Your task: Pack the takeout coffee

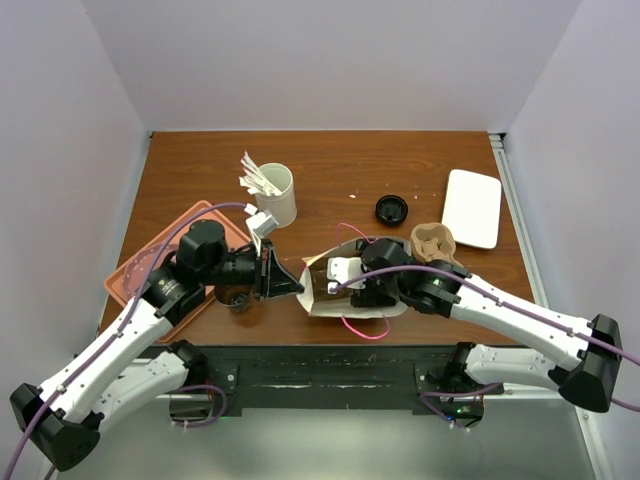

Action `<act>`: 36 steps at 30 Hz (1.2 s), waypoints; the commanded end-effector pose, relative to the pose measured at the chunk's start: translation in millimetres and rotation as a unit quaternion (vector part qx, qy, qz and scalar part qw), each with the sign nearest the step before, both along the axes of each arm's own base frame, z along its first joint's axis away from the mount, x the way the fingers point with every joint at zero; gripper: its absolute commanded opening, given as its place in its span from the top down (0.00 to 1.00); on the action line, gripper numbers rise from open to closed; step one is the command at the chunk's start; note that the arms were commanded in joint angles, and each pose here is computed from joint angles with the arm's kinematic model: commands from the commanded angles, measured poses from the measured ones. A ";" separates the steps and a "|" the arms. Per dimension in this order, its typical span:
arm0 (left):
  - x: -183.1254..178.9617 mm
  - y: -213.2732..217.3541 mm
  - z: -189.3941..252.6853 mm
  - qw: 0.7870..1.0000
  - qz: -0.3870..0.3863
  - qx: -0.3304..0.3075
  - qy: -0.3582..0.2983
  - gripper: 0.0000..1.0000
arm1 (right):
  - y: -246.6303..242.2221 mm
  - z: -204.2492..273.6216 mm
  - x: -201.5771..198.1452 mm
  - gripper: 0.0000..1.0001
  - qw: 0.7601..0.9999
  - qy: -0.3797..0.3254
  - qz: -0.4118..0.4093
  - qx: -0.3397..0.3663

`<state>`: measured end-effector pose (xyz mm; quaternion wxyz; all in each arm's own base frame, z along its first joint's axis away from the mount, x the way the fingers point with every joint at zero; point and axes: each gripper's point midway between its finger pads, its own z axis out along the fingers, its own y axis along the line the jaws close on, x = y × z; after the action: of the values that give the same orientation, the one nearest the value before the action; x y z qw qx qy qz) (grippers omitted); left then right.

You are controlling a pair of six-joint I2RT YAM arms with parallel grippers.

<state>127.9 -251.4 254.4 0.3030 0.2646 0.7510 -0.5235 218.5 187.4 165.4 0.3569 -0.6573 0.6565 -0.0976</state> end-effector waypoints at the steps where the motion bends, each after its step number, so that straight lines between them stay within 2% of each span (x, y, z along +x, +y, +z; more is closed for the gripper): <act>1: -1.0 -3.8 24.0 1.000 -0.005 -0.022 -0.011 1.00 | -3.2 21.1 -0.5 0.11 1.000 -0.006 -0.008 0.017; 16: 10.2 -3.5 24.3 1.000 0.019 -0.001 -0.004 0.98 | 1.7 35.0 -0.6 0.11 1.000 0.004 -0.011 0.029; 36: 21.7 -7.0 34.2 1.000 0.023 0.011 -0.018 0.80 | -0.8 42.2 -0.4 0.11 0.999 0.003 -0.015 0.034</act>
<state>148.4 -255.8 267.8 0.3048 0.2466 0.7740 -0.4972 214.9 184.3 192.2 0.3561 -0.6482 0.6678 -0.0842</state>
